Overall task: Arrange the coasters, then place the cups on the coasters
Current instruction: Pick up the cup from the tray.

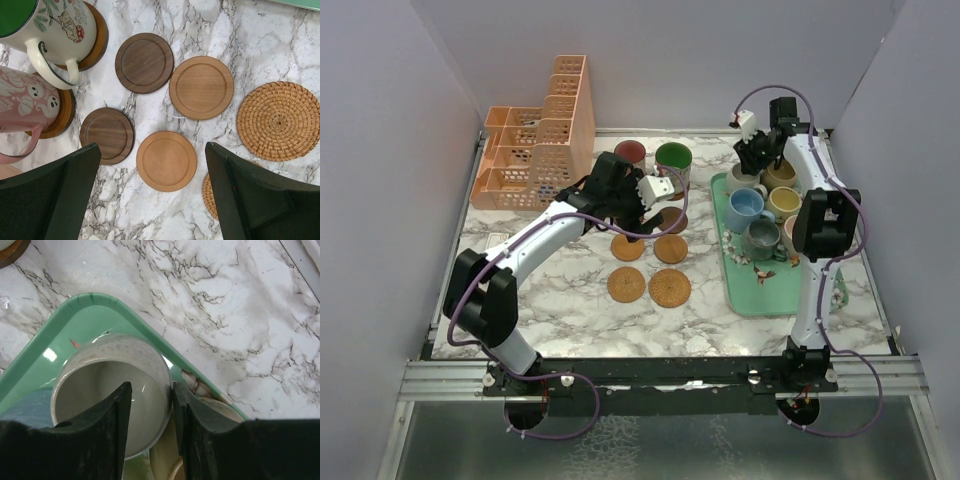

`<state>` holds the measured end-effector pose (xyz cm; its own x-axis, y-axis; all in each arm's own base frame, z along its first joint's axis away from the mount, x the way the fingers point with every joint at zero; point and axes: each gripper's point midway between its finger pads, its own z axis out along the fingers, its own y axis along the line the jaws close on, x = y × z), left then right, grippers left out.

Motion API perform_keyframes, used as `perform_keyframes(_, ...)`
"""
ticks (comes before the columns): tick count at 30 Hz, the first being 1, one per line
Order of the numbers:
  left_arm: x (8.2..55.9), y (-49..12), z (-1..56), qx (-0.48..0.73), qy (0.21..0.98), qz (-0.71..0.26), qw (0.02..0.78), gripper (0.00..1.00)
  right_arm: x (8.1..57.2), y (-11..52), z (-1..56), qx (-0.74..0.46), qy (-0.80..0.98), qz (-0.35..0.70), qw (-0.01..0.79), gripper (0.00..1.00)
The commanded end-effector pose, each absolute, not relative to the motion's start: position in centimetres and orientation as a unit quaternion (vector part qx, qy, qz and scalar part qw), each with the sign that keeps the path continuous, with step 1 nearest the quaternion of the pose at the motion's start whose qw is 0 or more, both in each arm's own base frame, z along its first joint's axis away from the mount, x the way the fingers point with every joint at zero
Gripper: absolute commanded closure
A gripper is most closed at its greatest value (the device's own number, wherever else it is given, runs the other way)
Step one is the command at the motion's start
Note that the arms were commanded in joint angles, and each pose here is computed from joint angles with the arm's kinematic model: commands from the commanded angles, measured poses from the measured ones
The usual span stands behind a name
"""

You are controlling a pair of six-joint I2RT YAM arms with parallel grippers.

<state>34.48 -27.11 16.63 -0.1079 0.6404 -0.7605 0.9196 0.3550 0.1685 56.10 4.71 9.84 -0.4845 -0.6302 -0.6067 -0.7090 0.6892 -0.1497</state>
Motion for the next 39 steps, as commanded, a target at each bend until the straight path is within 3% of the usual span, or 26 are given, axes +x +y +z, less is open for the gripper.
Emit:
perform_keyframes(1,35.1,-27.7,17.5,0.545,0.714,-0.174,0.403,0.11,56.4,5.5,9.5,-0.406,0.856,0.051,0.315,0.64)
perform_keyframes(20,35.5,-27.6,16.8,0.552,0.715,-0.161,0.399,0.11,57.4,5.5,11.9,-0.368,0.866,0.029,0.337,0.99)
perform_keyframes(39,36.7,-27.4,17.6,0.546,0.715,-0.138,0.414,0.1,57.1,4.9,22.4,-0.283,0.862,0.004,0.421,0.99)
